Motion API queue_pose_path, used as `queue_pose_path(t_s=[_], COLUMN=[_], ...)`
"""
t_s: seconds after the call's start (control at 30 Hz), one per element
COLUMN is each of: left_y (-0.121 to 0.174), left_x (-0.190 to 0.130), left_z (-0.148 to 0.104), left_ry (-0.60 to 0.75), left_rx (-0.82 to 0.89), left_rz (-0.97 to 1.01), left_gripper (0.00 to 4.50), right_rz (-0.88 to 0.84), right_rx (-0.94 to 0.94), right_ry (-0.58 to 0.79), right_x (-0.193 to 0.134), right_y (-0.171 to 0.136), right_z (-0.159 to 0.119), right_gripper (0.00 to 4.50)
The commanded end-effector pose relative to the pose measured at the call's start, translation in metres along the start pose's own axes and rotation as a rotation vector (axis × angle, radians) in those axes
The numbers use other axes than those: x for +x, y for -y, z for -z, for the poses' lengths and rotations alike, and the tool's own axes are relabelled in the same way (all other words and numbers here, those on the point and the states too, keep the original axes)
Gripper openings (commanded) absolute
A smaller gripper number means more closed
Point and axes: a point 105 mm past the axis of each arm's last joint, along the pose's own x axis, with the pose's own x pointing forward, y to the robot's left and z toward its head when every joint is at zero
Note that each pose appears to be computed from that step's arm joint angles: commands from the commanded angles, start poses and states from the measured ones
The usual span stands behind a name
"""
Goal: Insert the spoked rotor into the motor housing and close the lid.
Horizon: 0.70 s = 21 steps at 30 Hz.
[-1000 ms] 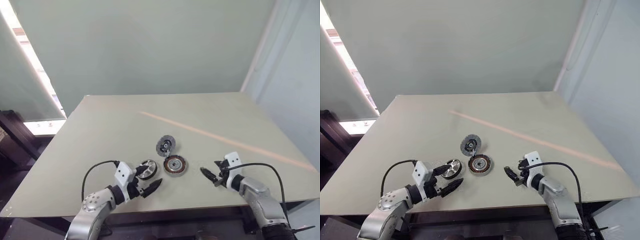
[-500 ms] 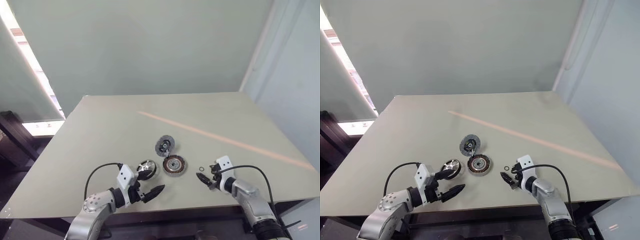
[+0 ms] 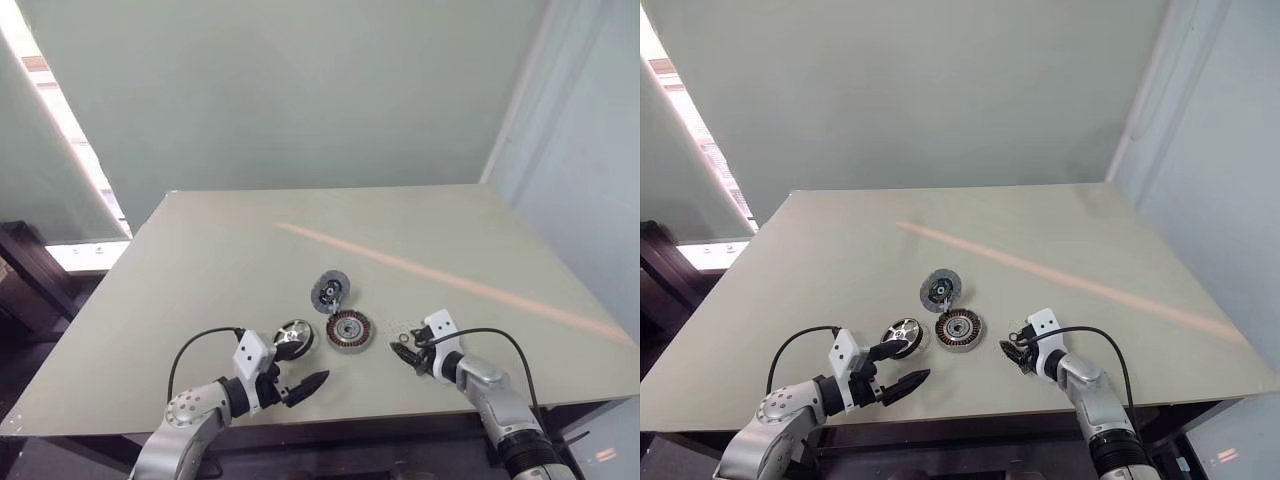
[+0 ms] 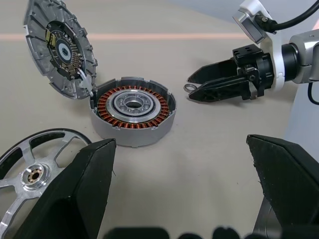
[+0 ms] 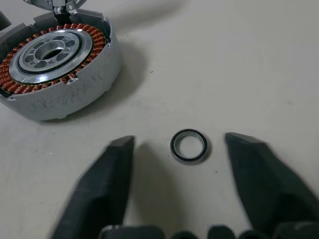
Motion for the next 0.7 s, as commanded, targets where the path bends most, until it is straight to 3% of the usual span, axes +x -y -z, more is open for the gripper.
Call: queue_pose_path(t_s=[0.03,0.13,0.47,0.7], left_y=[-0.002,-0.002,-0.006,-0.013], left_x=[0.0,0.001,0.001,0.0], left_z=[-0.008,-0.008,-0.009,-0.012], left_ry=[0.029,0.03,0.039,0.064], left_rx=[0.03,0.031,0.037,0.041], left_rz=[-0.004,-0.006,-0.018,-0.054], left_gripper=[4.5,4.5,4.5,4.5], right_rz=[-0.007,-0.002,0.038,-0.025], right_rx=[-0.008,-0.004,0.032,-0.038], right_ry=[0.014,0.016,0.115,0.165], right_x=[0.003,0.002,0.003,0.01], right_y=[-0.001,0.0,0.004,-0.018], right_z=[-0.006,-0.006,-0.033,-0.075], right_gripper=[1.78,0.79,0.8,0.8])
